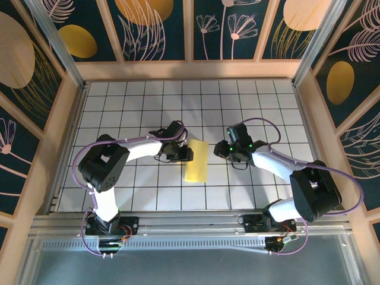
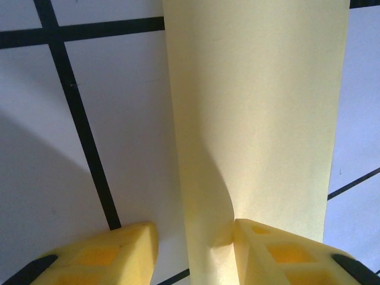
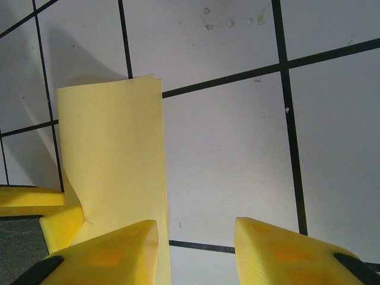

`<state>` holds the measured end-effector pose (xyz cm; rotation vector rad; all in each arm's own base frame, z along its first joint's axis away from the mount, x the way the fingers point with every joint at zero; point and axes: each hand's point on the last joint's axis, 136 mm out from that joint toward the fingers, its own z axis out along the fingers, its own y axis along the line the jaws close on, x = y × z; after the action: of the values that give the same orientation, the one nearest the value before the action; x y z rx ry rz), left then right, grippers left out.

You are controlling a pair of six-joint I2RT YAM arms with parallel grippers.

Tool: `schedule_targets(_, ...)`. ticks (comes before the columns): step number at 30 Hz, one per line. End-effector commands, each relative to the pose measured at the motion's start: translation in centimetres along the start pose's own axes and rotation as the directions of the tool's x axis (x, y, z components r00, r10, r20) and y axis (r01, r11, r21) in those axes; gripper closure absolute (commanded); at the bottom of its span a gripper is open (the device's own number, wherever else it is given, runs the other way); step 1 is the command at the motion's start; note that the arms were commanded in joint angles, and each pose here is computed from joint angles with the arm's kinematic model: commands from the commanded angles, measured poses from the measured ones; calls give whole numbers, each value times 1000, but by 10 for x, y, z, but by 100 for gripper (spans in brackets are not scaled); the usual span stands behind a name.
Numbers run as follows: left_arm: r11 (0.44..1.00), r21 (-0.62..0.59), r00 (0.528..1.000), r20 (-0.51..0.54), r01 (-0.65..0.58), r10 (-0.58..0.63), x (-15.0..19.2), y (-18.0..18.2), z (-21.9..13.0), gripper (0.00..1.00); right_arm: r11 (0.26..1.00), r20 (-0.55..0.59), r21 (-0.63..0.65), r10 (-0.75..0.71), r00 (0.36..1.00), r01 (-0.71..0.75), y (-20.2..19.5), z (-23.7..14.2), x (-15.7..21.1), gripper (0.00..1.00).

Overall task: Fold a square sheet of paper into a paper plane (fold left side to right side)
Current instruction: First fold in half a square sheet of paper at the center of the table.

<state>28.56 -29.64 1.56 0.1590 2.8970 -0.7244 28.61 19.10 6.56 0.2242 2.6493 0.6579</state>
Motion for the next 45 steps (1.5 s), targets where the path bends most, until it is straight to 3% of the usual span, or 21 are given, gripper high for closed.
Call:
schedule_targets(1,999,-39,999,-37,-22,21,13,9,25,61,1000,-10,-2,-7,1000,7,-3,2,4,61)
schedule_targets(45,998,-20,997,-50,-56,55,16,5,23,61,1000,-34,-2,-14,999,14,-4,9,7,61)
